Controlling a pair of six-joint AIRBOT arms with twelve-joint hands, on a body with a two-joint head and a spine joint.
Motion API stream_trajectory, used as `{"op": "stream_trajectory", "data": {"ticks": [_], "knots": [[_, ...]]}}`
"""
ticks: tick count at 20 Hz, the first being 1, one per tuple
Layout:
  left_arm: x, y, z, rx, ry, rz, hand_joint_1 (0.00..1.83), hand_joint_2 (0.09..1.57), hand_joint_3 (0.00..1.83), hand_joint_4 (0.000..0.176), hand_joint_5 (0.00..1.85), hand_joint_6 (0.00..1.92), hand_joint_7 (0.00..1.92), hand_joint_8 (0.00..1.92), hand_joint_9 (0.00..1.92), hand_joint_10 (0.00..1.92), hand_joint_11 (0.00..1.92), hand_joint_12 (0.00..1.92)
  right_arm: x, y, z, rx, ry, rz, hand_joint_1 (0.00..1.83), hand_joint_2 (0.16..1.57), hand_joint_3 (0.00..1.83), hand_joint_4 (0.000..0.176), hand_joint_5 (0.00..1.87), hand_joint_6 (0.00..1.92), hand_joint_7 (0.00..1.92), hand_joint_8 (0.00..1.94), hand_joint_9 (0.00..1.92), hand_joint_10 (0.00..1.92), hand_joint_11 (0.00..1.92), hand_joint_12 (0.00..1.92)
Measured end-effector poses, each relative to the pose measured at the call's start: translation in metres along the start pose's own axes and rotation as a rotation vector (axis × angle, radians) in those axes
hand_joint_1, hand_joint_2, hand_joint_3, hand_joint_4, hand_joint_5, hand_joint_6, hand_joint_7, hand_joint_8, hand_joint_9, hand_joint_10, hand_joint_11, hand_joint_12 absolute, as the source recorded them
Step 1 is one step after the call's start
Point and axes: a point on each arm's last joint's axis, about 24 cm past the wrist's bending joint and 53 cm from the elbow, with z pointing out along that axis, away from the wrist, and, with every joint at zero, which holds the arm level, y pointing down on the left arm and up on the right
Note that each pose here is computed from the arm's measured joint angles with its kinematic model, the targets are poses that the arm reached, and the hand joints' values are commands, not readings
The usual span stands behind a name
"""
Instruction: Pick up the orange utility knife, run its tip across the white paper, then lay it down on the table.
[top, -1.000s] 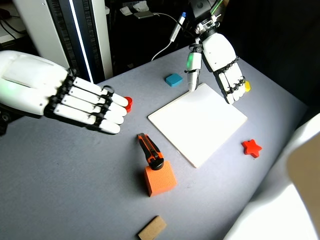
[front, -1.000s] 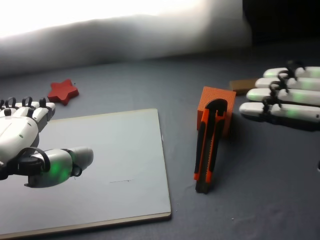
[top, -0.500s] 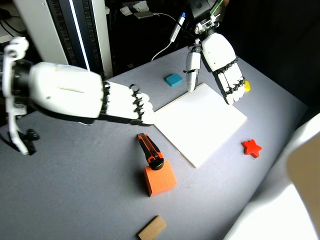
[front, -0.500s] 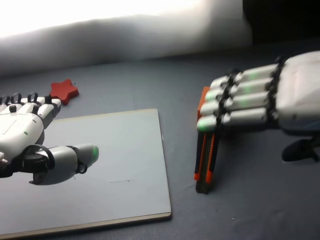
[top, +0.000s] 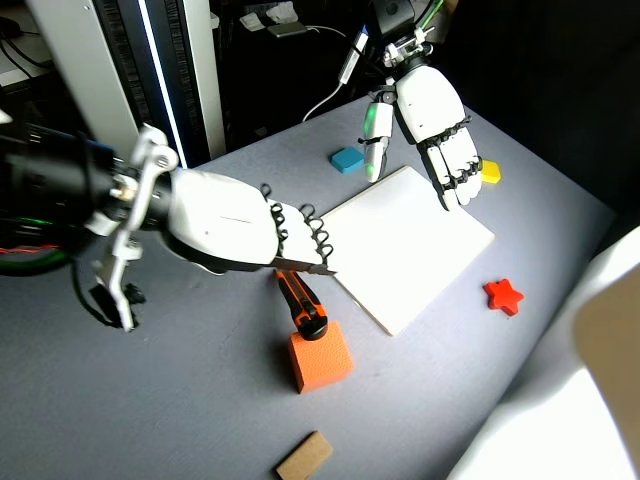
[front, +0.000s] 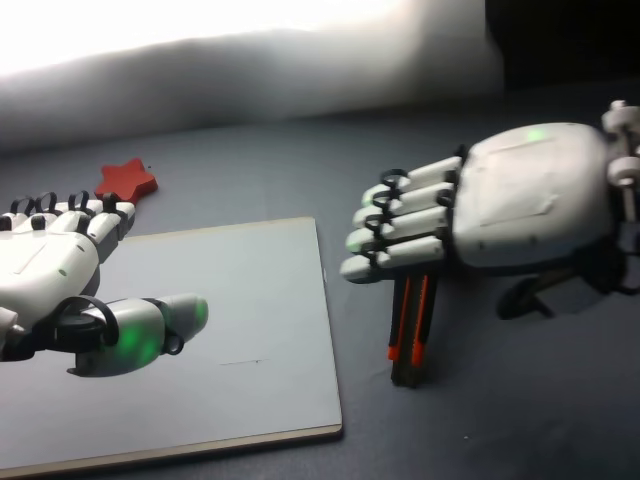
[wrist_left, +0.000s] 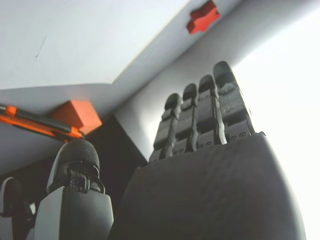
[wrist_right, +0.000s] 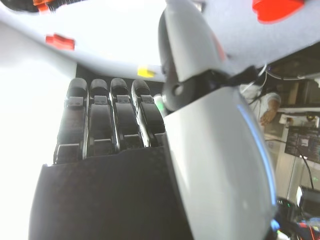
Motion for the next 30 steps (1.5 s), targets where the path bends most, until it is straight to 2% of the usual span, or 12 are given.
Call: {"op": "stream_trajectory", "data": {"ticks": [4,6,8,11,14,18,23,29,30], "knots": [[-0.003,0.002,0.002,-0.006,-0.009,0.003,0.00,1.18,0.00,0.000,0.00,0.00,0.00,0.00,0.01,0.01,0.00,0.31,0.010,-0.009,0.024,0.014,0.027,-0.016,1.17,1.08,0.00,0.000,0.00,0.00,0.00,0.00,0.00,0.00,0.00,0.00],[-0.001,0.002,0.002,-0.004,-0.004,0.002,0.00,1.19,0.00,0.000,0.00,0.00,0.00,0.00,0.01,0.01,0.00,0.36,0.017,-0.015,0.034,0.028,0.040,-0.020,1.20,1.09,0.00,0.000,0.00,0.00,0.00,0.00,0.00,0.00,0.00,0.00],[0.001,0.001,0.002,-0.001,0.000,0.006,0.00,1.18,0.00,0.000,0.00,0.00,0.00,0.00,0.00,0.00,0.00,0.30,0.025,-0.023,0.042,0.045,0.056,-0.021,1.19,1.09,0.00,0.000,0.00,0.00,0.00,0.00,0.00,0.00,0.00,0.00],[0.005,0.001,0.002,-0.005,0.014,0.000,0.00,1.18,0.00,0.000,0.00,0.00,0.01,0.00,0.00,0.00,0.00,0.33,0.031,-0.034,0.047,0.066,0.072,-0.042,1.20,1.09,0.00,0.000,0.00,0.00,0.00,0.00,0.00,0.00,0.00,0.00],[0.007,0.000,0.002,0.001,0.024,0.001,0.00,1.18,0.00,0.000,0.00,0.00,0.00,0.00,0.00,0.00,0.00,0.29,0.032,-0.043,0.053,0.091,0.069,-0.041,1.22,1.10,0.00,0.000,0.00,0.00,0.00,0.00,0.00,0.00,0.00,0.00],[0.007,-0.001,0.002,0.002,0.024,-0.001,0.00,1.19,0.00,0.000,0.00,0.00,0.00,0.00,0.00,0.00,0.00,0.17,0.035,-0.046,0.063,0.088,0.078,-0.037,1.25,1.07,0.00,0.000,0.00,0.00,0.00,0.00,0.00,0.00,0.00,0.00],[0.008,-0.002,0.000,0.002,0.024,-0.002,0.00,1.19,0.00,0.000,0.00,0.00,0.00,0.00,0.00,0.00,0.00,0.22,0.032,-0.053,0.070,0.106,0.070,-0.046,1.23,1.08,0.00,0.000,0.00,0.00,0.00,0.00,0.00,0.00,0.00,0.00],[0.007,0.000,0.000,-0.005,0.018,0.000,0.00,1.19,0.00,0.000,0.00,0.00,0.00,0.00,0.00,0.00,0.00,0.12,0.040,-0.044,0.083,0.091,0.078,-0.059,1.22,1.10,0.01,0.000,0.00,0.00,0.00,0.00,0.00,0.00,0.00,0.00],[0.007,0.000,0.000,-0.005,0.018,0.000,0.00,1.19,0.00,0.000,0.00,0.00,0.01,0.00,0.00,0.00,0.00,0.18,0.040,-0.045,0.083,0.097,0.076,-0.059,1.22,1.10,0.01,0.000,0.00,0.00,0.00,0.00,0.00,0.00,0.00,0.00]]}}
